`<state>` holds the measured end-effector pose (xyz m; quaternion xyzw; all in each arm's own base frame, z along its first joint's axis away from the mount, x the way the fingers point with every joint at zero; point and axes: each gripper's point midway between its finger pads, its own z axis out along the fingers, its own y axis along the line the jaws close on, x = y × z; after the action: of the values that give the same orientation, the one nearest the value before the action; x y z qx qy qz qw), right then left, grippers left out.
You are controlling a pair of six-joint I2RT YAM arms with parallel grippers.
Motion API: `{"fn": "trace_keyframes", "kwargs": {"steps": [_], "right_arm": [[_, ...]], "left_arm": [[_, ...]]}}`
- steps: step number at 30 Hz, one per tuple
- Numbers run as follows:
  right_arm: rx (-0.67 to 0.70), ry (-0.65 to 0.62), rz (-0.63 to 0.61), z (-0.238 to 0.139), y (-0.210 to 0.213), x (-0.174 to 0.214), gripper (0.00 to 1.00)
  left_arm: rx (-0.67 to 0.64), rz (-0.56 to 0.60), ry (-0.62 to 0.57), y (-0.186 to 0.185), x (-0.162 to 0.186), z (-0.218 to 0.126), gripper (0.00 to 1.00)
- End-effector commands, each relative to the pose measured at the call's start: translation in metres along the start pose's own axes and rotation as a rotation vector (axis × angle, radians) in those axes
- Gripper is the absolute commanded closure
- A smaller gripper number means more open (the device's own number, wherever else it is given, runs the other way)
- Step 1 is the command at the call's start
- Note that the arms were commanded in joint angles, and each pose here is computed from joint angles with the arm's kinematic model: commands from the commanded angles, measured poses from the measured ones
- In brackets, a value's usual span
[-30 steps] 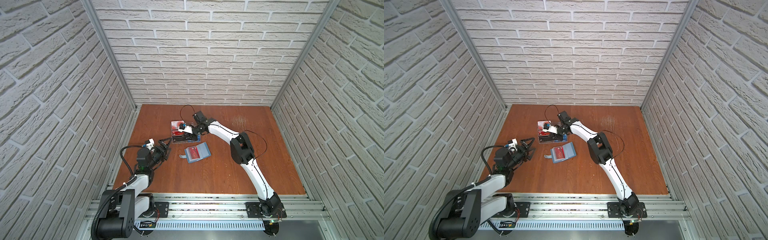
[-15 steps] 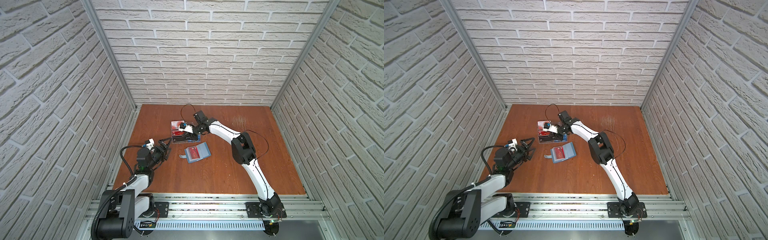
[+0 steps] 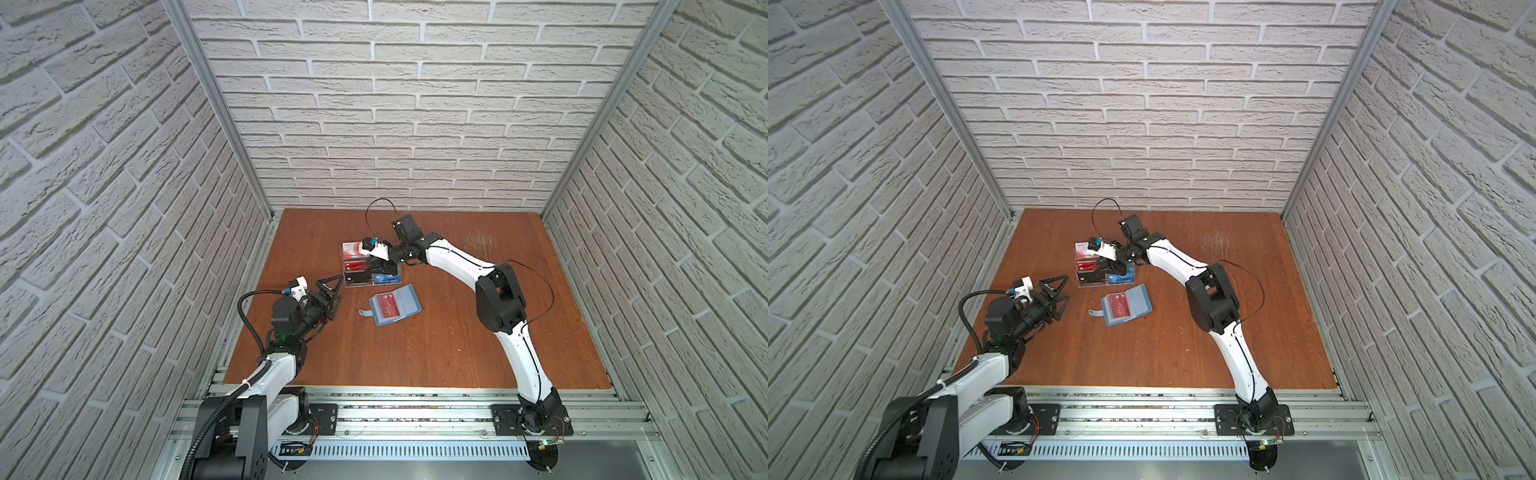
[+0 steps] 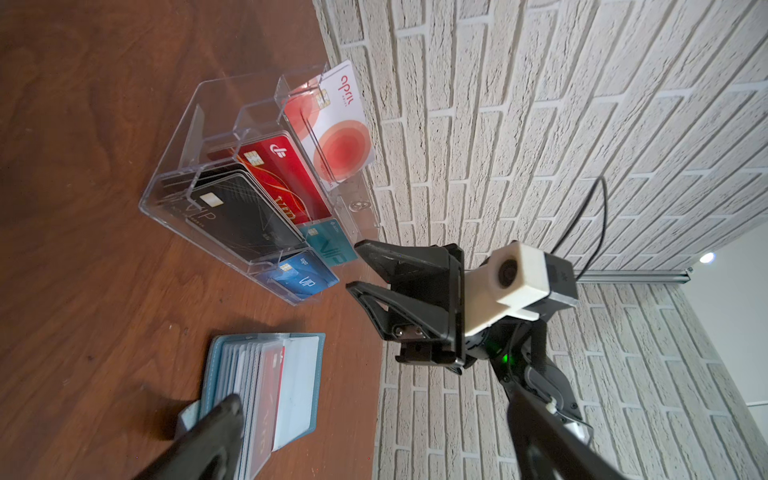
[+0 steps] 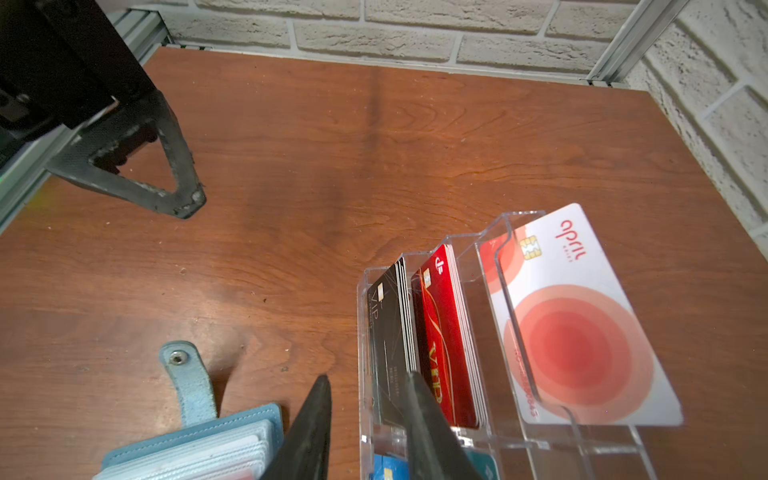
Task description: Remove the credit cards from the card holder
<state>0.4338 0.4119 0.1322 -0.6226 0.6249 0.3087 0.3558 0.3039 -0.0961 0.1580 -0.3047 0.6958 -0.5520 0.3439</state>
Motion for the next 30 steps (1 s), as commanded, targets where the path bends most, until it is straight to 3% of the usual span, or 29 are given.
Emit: {"fn": "trace_keyframes", "kwargs": {"steps": [1,5,7,10,15,19,21,26,30], "right_arm": [[0.075,-0.118,-0.074,-0.037,-0.001,-0.056,0.63],[0.154,-0.166,-0.072,-0.065,0.000,-0.069,0.52],[0.200,-0.190,-0.051,-0.082,0.002,-0.074,0.37],[0.290,-0.217,-0.023,-0.116,0.003,-0.080,0.01],[0.588,-0.183,0.194,-0.182,-0.007,-0.053,0.00],[0.868,-0.039,0.385,-0.230,0.000,0.001,0.00],[1.012,0.030,0.469,-0.258,0.008,0.035,0.00],[1.301,0.130,0.606,-0.317,0.035,0.105,0.00],[1.515,0.149,0.676,-0.360,0.059,0.152,0.00]], "left_arm": [[0.025,0.069,-0.007,-0.016,-0.003,-0.004,0.02],[0.001,0.126,-0.028,-0.028,-0.006,-0.011,0.02],[0.004,0.154,-0.046,-0.037,-0.008,-0.015,0.02],[-0.023,0.226,-0.071,-0.051,-0.013,-0.021,0.02],[-0.131,0.431,-0.239,-0.066,-0.037,-0.044,0.02],[-0.308,0.634,-0.430,-0.064,-0.068,-0.071,0.02],[-0.426,0.681,-0.506,-0.057,-0.086,-0.083,0.02],[-0.719,0.782,-0.681,-0.020,-0.129,-0.102,0.02],[-0.933,0.894,-0.689,0.014,-0.148,-0.104,0.02]]}}
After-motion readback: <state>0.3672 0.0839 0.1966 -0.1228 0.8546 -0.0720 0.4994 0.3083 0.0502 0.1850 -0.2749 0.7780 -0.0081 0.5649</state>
